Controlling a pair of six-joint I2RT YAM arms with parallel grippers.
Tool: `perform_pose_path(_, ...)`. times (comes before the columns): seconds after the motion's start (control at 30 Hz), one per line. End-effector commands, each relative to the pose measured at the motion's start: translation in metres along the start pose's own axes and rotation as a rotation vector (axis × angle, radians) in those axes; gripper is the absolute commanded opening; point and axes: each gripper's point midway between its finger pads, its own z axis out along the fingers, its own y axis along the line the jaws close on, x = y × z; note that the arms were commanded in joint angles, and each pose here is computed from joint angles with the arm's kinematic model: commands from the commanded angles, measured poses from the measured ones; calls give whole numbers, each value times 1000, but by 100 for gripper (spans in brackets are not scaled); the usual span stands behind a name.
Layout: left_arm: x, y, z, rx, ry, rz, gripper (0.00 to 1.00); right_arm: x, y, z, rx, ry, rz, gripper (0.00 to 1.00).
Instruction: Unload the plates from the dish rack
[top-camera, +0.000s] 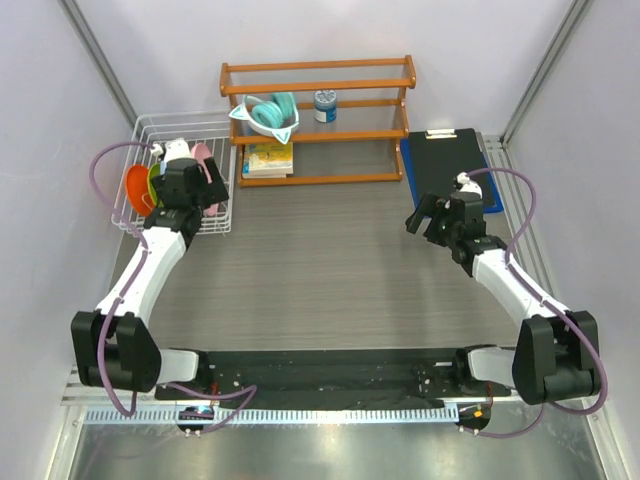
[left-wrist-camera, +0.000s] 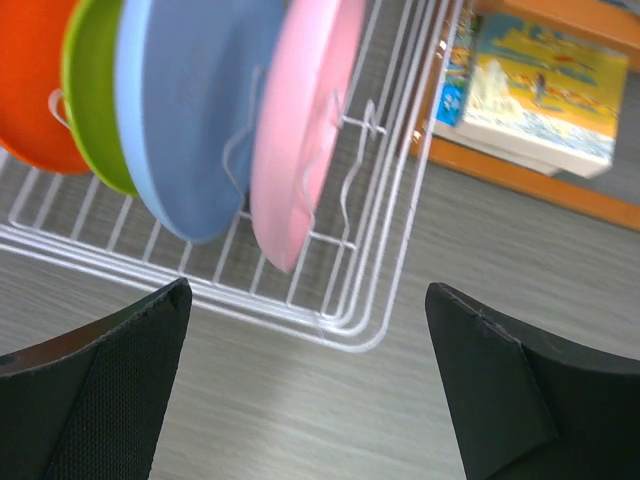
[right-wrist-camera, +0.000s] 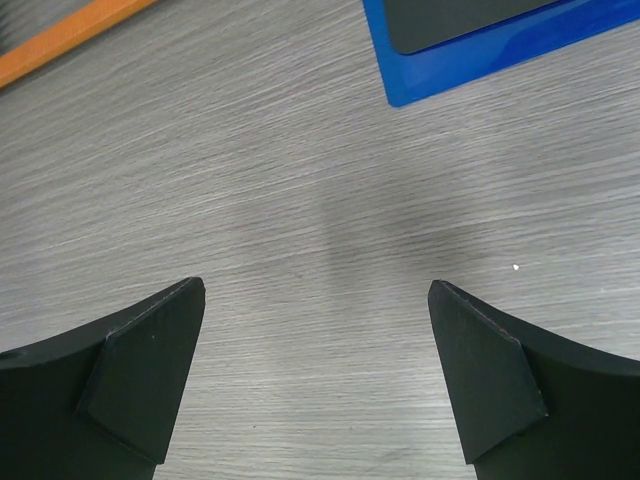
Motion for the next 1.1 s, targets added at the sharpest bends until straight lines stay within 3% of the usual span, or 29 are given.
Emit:
perform_pose_path(0.0, -55, 10, 12, -108, -176, 13, 100, -19, 16, 7, -60, -41, -24, 100)
perform_pose_path(0.1, -53, 9, 26, -123, -174, 28, 93, -17, 15, 13, -55, -29, -29, 100)
perform_pose_path(0.13, -52, 9, 30, -125, -178, 30, 84, -16, 15, 14, -55, -25, -29, 100)
perform_pose_path(0.17, -55, 6, 32, -120, -193, 27, 81, -16, 15, 16, -56, -23, -30, 100)
perform_pose_path(0.3, -52, 11, 49, -168, -197, 34, 74, -14, 15, 22, -52, -6, -35, 100)
perform_pose_path(0.47, -51, 21, 62, -253, -208, 76, 73, -12, 14, 26, -46, 4, -41, 100)
perform_pose_path(0.67, -50, 20, 73, -269, -220, 106, 49, -4, 10, 33, -38, 30, -45, 100)
perform_pose_path(0.87, -50, 16, 75, -275, -234, 120, 7, 0, 10, 35, -37, 43, -41, 100)
perform_pose_path(0.93, -51, 15, 73, -284, -241, 134, 0, 2, 9, 36, -36, 49, -38, 100)
perform_pose_path(1.07, -57, 9, 64, -317, -264, 174, 0, 2, 10, 37, -40, 53, -35, 100)
